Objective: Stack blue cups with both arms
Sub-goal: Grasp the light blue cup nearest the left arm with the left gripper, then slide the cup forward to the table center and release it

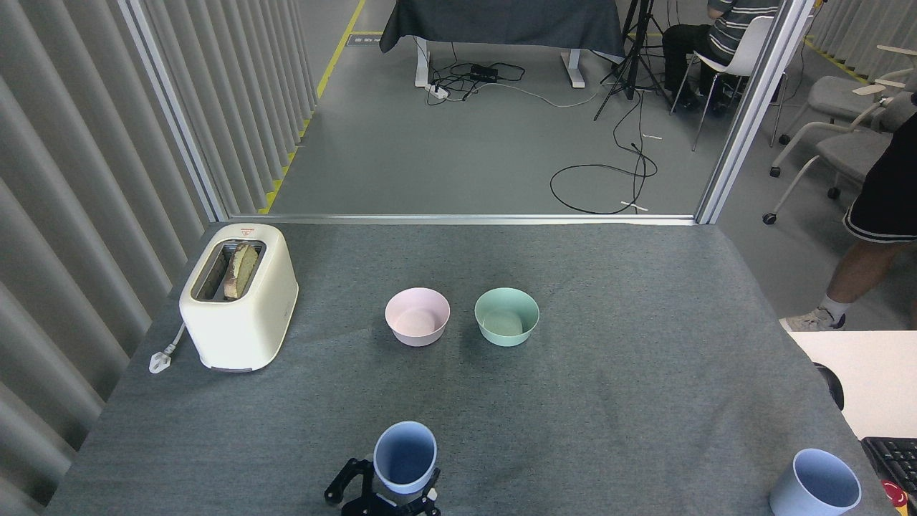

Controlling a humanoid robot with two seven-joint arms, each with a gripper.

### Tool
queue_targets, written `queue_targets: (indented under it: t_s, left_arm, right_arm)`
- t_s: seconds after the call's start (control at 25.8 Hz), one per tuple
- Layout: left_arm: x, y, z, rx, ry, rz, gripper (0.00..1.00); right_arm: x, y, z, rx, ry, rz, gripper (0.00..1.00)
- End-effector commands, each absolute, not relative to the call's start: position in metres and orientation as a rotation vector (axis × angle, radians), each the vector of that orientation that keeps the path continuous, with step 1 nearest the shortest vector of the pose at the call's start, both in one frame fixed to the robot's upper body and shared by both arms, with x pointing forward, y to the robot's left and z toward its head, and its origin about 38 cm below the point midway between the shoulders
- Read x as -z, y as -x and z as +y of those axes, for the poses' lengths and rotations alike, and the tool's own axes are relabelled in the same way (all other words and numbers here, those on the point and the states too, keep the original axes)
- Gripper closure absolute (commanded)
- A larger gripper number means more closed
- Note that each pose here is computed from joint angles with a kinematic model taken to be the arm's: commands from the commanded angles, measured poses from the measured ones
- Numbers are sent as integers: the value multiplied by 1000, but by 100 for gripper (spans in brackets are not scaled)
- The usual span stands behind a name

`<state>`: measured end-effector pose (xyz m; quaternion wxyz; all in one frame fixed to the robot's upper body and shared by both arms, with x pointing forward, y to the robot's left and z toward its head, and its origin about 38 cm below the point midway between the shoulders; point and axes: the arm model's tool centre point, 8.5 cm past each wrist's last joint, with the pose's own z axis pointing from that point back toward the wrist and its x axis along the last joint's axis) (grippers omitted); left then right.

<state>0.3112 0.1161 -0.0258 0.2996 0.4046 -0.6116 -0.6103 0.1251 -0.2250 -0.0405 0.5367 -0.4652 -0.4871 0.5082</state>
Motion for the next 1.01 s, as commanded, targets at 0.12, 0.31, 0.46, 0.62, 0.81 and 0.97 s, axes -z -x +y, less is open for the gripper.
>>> queue_targets:
  t_s: [0.12,0.31,0.46,0.62,0.81,0.97]
  left_arm:
    - [21,-348,55,1661,-1013,-1684,40]
    - [36,-338,51,1689,-976,-1655,40]
    - [45,-329,59,1679,-961,-1627,39]
    - [54,-317,61,1688,-935,-1605,39]
    - [59,-311,61,1685,-920,-1592,37]
    - [57,-314,62,1682,-926,-1595,30]
  right_arm:
    - [42,-123,-225,-1203,1115,-1131,0]
    - [42,-123,-227,-1202,1119,-1128,0]
    - [41,-125,-227,-1206,1121,-1134,0]
    - [42,-125,-224,-1209,1112,-1140,0]
    - [43,-124,-224,-1206,1119,-1127,0]
    - [43,-123,-223,-1204,1122,-1132,0]
